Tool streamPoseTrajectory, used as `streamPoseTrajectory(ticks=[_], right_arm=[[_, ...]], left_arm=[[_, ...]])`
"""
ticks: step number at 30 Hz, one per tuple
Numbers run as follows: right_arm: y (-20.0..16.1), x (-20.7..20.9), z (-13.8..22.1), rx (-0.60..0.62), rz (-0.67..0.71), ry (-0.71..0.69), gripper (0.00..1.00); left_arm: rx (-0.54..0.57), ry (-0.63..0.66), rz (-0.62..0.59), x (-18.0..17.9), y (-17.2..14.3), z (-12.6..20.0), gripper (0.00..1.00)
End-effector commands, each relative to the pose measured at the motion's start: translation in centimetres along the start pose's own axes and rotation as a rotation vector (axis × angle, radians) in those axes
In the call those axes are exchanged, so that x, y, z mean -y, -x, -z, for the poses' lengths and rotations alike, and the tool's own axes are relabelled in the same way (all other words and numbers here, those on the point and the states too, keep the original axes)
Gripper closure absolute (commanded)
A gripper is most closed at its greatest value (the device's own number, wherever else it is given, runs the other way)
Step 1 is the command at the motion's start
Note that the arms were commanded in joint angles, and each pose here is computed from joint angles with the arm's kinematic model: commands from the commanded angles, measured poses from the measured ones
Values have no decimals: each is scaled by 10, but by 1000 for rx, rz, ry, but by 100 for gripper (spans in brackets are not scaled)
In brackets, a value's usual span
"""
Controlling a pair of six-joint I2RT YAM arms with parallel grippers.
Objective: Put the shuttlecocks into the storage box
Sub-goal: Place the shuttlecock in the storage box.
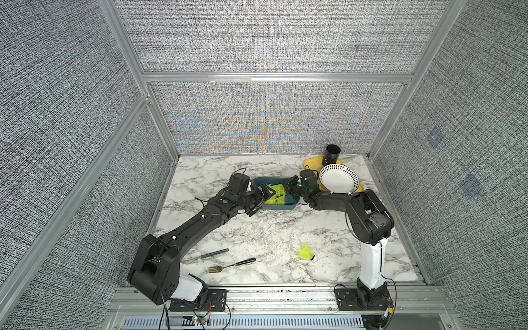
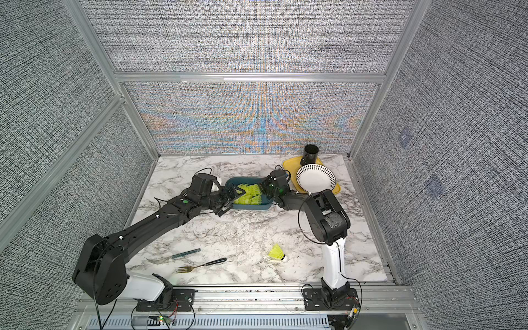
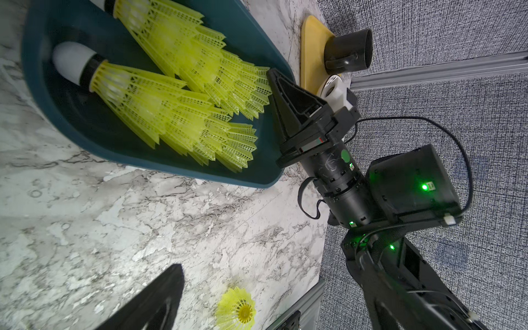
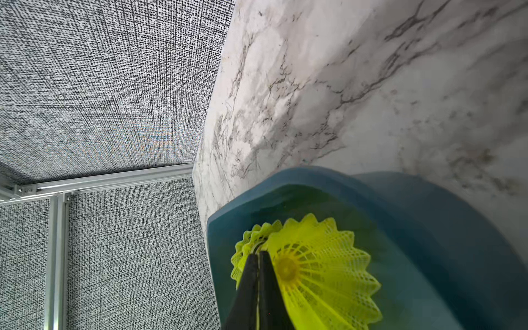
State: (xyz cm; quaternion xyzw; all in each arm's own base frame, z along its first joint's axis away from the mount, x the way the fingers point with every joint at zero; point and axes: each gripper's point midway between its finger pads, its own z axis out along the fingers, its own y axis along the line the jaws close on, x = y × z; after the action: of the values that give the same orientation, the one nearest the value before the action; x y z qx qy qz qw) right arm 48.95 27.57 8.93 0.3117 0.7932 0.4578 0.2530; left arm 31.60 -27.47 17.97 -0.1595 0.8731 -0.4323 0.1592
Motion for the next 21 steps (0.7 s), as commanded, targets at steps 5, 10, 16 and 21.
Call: streamPoseTrajectory(ticks=[5,10,16,21], right_arm=[[1,0,7,-2,56,-70,76],[6,-3,11,3,105,-163,62],[10,6,11,-25,158,-370,56],[11,12,14,-39,166,-449,55]], left_arm=[[12,-16,-20,5,3,2,0],[14,-15,-20,5,3,2,0],[16,-18,-20,5,4,1,0],[20,-22,-22,7,5,1,0]])
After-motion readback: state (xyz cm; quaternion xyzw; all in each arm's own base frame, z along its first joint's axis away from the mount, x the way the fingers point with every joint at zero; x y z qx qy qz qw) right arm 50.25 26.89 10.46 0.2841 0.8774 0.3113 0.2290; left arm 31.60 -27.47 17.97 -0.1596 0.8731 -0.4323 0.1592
